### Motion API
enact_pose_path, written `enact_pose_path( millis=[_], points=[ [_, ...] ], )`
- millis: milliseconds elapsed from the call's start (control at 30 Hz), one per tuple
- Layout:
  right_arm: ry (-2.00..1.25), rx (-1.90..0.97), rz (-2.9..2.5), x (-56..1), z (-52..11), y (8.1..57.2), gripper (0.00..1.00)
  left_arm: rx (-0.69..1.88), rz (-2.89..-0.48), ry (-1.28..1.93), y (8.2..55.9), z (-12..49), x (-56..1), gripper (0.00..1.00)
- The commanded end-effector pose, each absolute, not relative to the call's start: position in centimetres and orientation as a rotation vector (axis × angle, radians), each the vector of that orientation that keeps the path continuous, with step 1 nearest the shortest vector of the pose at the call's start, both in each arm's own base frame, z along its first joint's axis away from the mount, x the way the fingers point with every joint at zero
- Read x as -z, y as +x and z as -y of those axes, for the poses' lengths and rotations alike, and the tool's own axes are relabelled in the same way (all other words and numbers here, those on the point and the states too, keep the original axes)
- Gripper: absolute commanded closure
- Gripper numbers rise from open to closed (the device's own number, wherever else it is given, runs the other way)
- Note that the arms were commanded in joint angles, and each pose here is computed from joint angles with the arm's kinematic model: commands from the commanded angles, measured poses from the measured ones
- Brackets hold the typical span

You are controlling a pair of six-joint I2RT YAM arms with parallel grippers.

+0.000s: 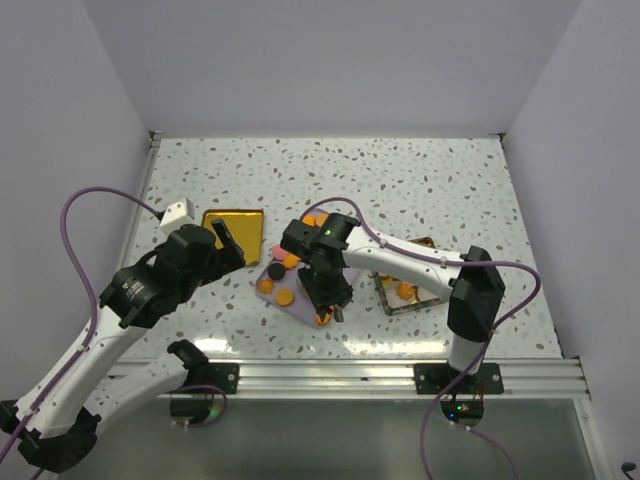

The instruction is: Pack the cookies

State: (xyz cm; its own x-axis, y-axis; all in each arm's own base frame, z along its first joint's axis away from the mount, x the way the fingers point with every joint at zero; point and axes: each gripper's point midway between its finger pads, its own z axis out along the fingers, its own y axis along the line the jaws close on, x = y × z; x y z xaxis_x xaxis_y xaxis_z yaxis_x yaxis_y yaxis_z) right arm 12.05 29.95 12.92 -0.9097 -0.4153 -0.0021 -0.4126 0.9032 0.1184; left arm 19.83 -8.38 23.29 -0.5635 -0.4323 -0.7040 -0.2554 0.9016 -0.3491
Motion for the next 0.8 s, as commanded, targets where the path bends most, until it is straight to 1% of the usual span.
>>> enact_pose_path(
  millis=[0,167,300,367,400,500,533,600,633,733,767],
  points=[
    [0.692,0.184,3.056,-14.0,-29.9,12.1,0.66,0.245,-2.161,-0.491,20.0,7.8,-24.2,0.00],
    [0.673,0.166,3.079,-14.5,-29.2,12.1,0.69,0.246,-2.155,-0.491,20.1,7.8,-24.4,0.00],
    [0.647,0.177,3.163,-17.2,-28.8,13.0,0.69,0.250,-2.154,-0.485,20.2,7.9,-24.6,0.00],
    [0.637,0.094,3.216,-18.3,-27.5,13.7,0.69,0.250,-2.151,-0.482,20.3,7.9,-24.8,0.00],
    [0.610,0.117,3.258,-19.7,-27.2,14.0,0.69,0.250,-2.151,-0.482,20.3,8.0,-24.8,0.00],
    [0.506,0.068,3.323,-20.9,-24.8,14.5,0.69,0.254,-2.154,-0.473,20.5,8.2,-24.8,0.00],
    [0.448,0.106,3.366,-22.1,-23.5,14.7,0.69,0.258,-2.154,-0.471,20.6,8.3,-24.8,0.00],
    [0.336,0.074,3.400,-22.3,-21.2,14.7,0.70,0.260,-2.160,-0.463,20.7,8.5,-24.7,0.00],
    [0.252,0.124,3.442,-23.5,-19.6,14.8,0.70,0.263,-2.160,-0.460,20.8,8.6,-24.7,0.00],
    [0.081,0.037,3.475,-23.4,-15.6,14.6,0.70,0.273,-2.171,-0.442,21.0,9.2,-24.3,0.00],
    [0.047,-0.002,3.485,-23.5,-13.8,13.8,0.70,0.275,-2.175,-0.436,21.2,9.3,-24.2,0.00]
  ],
)
